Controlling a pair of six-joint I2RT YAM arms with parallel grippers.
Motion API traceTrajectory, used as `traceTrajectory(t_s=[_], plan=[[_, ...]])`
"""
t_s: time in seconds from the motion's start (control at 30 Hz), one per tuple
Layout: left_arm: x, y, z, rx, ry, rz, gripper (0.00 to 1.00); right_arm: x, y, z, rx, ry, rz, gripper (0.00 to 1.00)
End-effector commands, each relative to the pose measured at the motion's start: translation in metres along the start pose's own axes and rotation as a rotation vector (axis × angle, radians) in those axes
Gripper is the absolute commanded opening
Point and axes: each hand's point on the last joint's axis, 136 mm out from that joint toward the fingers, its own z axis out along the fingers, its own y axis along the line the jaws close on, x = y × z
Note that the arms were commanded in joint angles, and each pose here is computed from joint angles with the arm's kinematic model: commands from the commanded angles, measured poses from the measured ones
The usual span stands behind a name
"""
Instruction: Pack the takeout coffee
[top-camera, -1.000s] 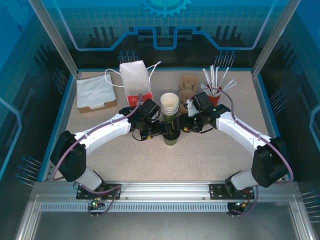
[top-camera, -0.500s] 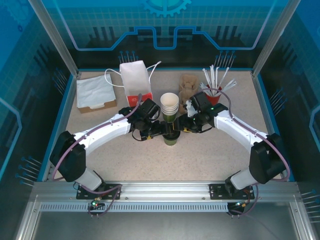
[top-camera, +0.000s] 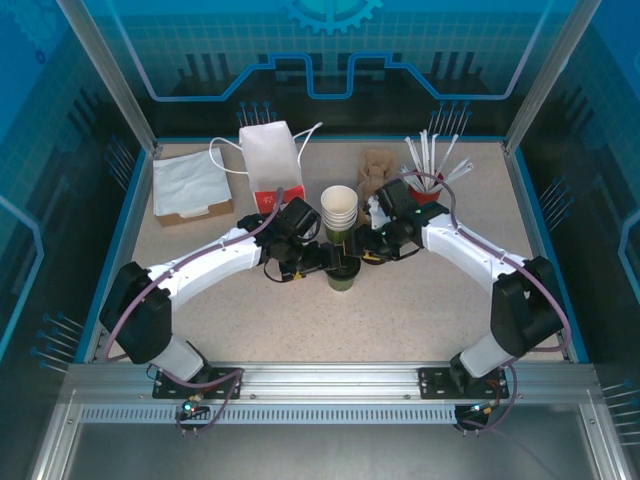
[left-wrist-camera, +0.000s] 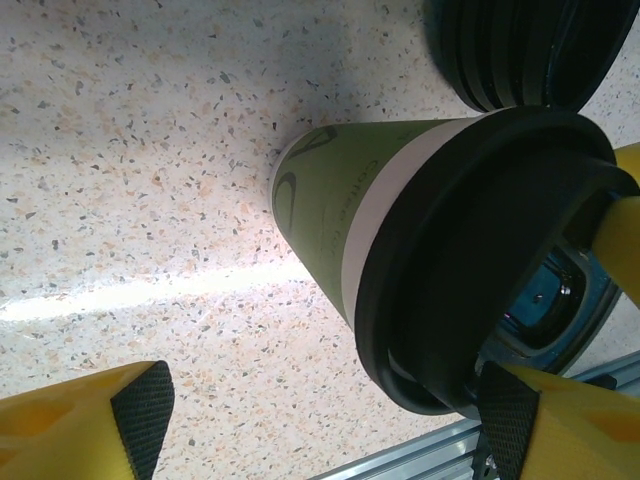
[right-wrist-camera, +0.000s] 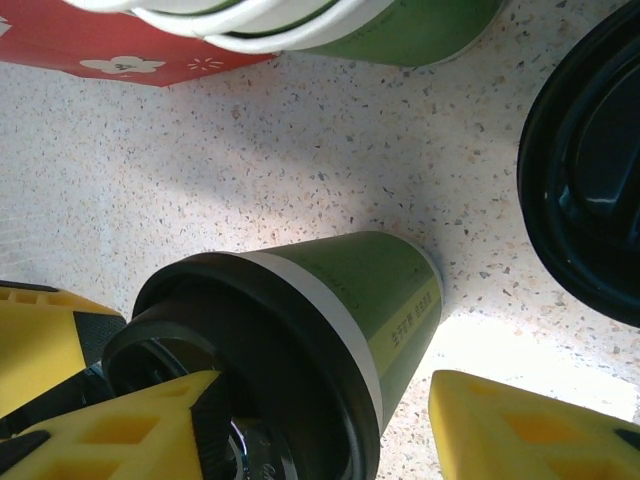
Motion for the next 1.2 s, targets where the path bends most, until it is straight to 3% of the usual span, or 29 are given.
traceTrajectory(t_s=[0.0, 0.27, 1.17], plan=[[0.006, 0.01, 0.003, -0.033, 0.024, 0.009, 0.83, -0.003, -0.005, 0.003, 0.043, 0.004, 0.011, 0.55], [0.011, 0.03, 0.013, -0.098, 0.033, 0.001, 0.81, 0.005, -0.02, 0.01, 0.111, 0.052, 0.029, 0.49], [0.041, 0.076, 0.04, -0.184, 0.109, -0.066, 0.72, 0.053, -0.074, 0.02, 0.447, 0.273, 0.004, 0.44]])
